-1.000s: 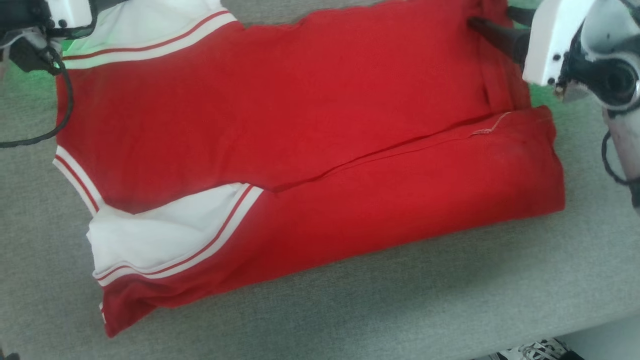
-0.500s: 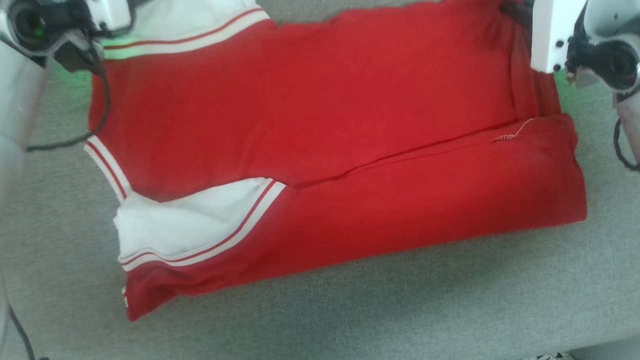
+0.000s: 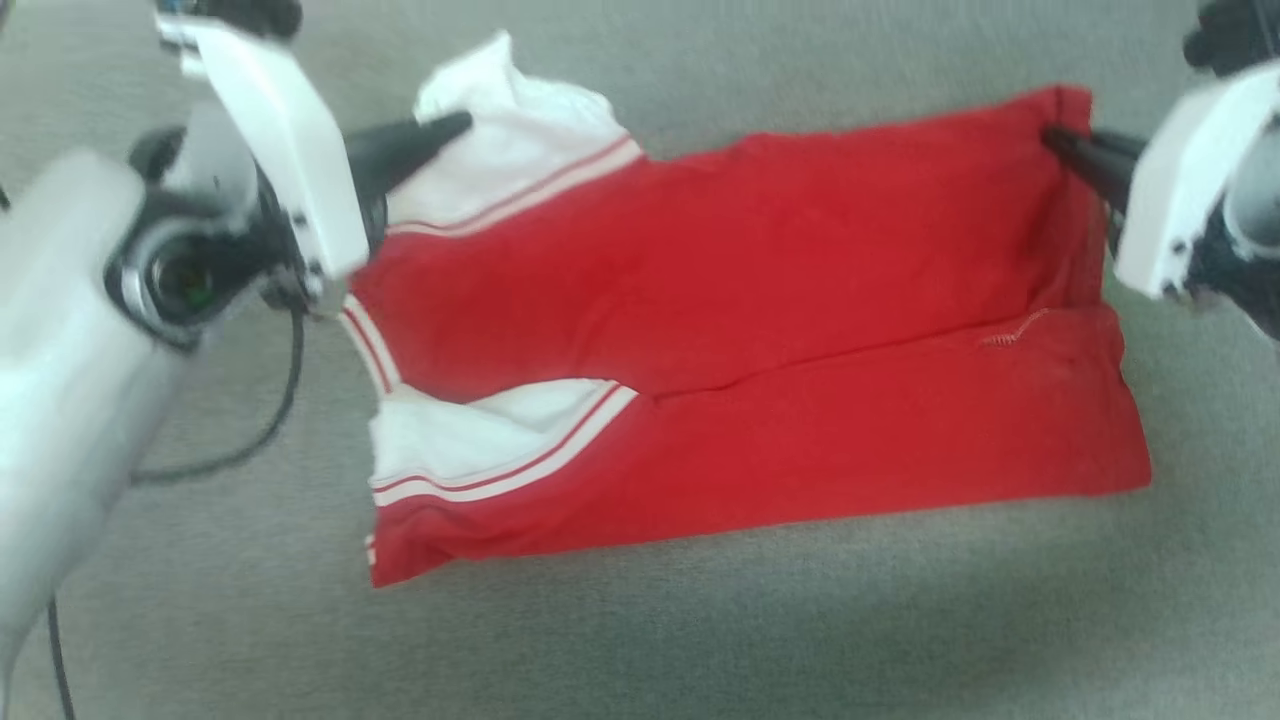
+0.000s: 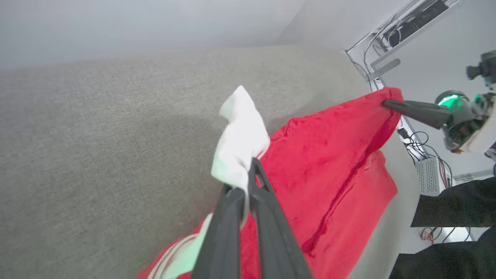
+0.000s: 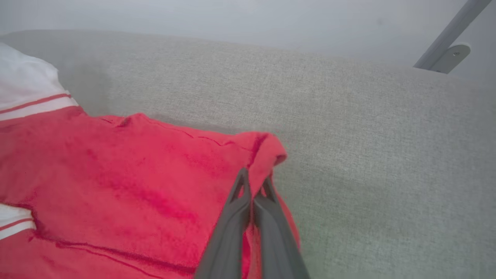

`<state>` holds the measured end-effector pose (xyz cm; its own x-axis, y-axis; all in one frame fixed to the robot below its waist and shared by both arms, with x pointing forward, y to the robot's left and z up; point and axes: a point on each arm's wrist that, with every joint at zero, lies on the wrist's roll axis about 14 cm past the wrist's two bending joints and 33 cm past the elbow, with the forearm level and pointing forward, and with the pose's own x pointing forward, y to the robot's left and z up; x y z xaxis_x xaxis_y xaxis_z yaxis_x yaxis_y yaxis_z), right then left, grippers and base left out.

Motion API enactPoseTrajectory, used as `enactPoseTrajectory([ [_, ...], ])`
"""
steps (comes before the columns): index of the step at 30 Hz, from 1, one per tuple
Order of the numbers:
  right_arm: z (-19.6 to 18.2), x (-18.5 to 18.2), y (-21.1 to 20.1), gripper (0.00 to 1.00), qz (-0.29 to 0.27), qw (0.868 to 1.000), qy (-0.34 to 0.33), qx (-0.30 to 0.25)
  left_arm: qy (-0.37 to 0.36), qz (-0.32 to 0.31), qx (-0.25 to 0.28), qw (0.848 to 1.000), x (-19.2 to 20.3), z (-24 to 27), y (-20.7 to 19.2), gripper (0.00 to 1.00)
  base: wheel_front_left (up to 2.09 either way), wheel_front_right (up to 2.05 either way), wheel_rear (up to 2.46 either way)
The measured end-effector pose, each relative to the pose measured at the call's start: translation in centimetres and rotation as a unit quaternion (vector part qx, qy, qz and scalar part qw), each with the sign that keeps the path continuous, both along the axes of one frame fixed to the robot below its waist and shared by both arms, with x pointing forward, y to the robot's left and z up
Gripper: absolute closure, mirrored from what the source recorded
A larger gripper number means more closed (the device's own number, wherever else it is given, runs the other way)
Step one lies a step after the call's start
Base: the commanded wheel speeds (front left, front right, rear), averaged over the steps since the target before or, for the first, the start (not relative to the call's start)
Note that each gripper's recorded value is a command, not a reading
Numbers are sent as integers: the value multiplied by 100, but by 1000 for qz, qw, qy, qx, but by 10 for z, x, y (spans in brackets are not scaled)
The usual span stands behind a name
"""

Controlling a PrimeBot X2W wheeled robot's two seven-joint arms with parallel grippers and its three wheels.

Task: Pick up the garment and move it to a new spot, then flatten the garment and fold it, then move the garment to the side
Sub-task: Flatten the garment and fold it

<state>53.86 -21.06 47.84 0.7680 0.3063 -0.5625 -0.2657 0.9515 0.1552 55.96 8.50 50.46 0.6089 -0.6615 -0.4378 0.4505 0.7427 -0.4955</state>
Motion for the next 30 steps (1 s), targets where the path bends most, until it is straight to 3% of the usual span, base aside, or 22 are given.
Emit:
enactPoseTrajectory([
  [7,12,-38,3,100,23,999,-19,13,-63,-3,-24,998,-65,26,14,100,0,0,0],
  [10,8,-54,5,100,26,999,-17,27,-85,2,-10,996,-90,23,26,100,0,0,0],
  [19,-24,-93,-14,100,-15,998,8,53,-40,28,-18,999,-152,-30,42,100,0,0,0],
  [24,-40,-99,-21,100,-34,998,18,52,1,31,-27,999,-170,-60,36,100,0,0,0],
  [30,-65,-98,-25,100,-52,997,35,39,31,29,12,999,-170,-106,34,100,0,0,0],
])
